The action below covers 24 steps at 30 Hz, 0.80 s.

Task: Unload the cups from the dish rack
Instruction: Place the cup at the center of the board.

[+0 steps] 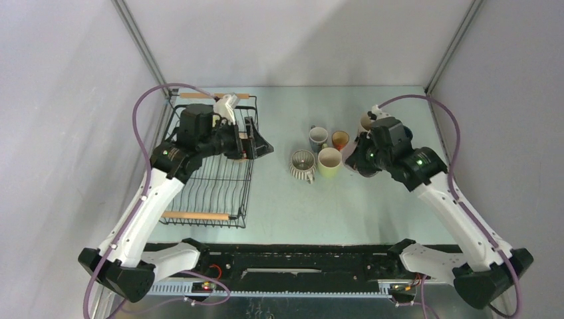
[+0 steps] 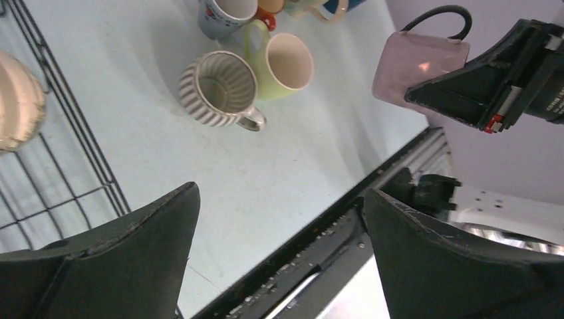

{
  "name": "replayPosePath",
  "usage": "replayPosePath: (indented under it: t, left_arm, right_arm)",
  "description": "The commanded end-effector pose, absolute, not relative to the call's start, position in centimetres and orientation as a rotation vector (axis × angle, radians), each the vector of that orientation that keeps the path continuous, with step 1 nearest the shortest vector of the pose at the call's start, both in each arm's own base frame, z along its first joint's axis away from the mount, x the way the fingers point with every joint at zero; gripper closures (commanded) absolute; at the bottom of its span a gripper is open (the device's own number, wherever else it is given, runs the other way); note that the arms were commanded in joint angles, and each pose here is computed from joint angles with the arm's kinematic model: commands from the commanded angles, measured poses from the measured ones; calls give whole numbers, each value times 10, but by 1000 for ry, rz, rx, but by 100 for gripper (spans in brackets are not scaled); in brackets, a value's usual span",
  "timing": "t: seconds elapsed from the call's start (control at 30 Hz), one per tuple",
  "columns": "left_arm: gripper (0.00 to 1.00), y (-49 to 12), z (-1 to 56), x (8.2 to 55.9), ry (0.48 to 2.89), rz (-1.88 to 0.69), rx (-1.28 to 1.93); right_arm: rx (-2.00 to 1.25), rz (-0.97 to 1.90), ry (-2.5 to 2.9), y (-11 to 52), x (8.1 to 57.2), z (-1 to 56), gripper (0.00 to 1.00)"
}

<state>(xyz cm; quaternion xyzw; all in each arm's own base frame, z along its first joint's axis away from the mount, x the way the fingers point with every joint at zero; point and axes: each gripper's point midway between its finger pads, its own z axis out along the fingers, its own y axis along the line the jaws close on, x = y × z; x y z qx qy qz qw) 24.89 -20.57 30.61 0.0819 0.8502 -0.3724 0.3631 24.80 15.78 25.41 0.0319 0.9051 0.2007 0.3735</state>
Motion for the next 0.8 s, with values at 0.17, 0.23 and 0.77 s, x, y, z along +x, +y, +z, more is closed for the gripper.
replayPosePath:
  t: [0.17, 0.23, 0.77]
  left_arm:
    - [0, -192, 275, 250, 2188, -751, 264]
    - [0, -192, 272, 248, 2192, -750, 266]
    - [0, -190, 268, 242, 2189, -756, 274]
  right_arm:
    - [27, 119, 2458, 122, 279, 207, 100]
    - [9, 66, 2489, 119, 286, 194, 100]
    - [-102, 96, 2523, 128, 333, 154, 100]
